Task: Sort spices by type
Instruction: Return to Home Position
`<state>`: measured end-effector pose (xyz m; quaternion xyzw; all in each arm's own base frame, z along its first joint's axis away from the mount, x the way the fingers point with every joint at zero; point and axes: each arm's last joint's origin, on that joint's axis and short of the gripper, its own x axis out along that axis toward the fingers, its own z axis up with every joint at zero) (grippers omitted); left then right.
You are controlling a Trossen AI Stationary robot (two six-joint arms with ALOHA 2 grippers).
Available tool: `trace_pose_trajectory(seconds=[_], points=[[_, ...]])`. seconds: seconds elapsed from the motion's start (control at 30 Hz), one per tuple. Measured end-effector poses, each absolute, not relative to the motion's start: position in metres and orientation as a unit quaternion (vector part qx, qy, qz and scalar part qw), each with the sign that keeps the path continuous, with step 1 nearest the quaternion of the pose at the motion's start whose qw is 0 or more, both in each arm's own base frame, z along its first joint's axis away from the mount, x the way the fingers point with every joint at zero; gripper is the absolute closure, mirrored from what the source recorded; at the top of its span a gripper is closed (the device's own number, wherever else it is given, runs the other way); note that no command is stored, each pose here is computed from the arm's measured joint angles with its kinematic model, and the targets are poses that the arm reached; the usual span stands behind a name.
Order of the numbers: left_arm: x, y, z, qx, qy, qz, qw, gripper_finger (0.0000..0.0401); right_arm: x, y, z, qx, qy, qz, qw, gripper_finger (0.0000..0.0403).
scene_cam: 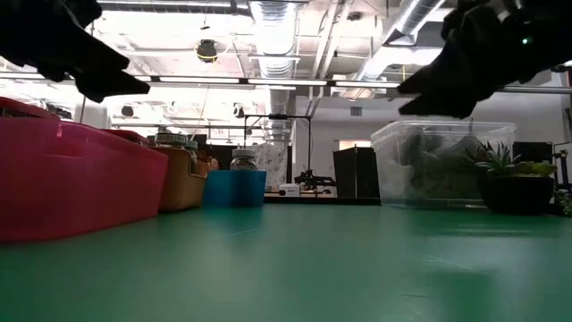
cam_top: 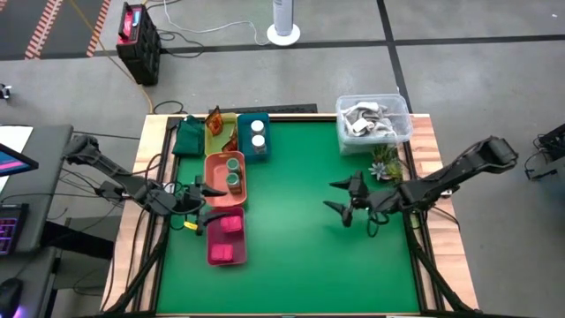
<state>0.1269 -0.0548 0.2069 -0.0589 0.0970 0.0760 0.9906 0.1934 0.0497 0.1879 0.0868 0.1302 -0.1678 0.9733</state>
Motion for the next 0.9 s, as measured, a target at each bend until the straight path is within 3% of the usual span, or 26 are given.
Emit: trace_pose_trajectory(seconds=[0.3, 0.67, 0.9], points=[[0.111, -0.047, 0.214, -0.079, 0.084, 0.046, 0.992, 0.0106, 0.158, 0.031, 0.222, 0.064, 0.044, -0.165, 0.983, 0.0058], [0.098, -0.041, 0.208, -0.08, 0.115, 0.017, 0.99, 0.0106, 0.12, 0.018, 0.233, 0.083, 0.032, -0.157, 0.984, 0.0058], [0.099, -0.046, 0.193, -0.071, 0.127, -0.057, 0.988, 0.0106, 0.105, 0.014, 0.226, 0.099, 0.059, -0.169, 0.979, 0.0058]])
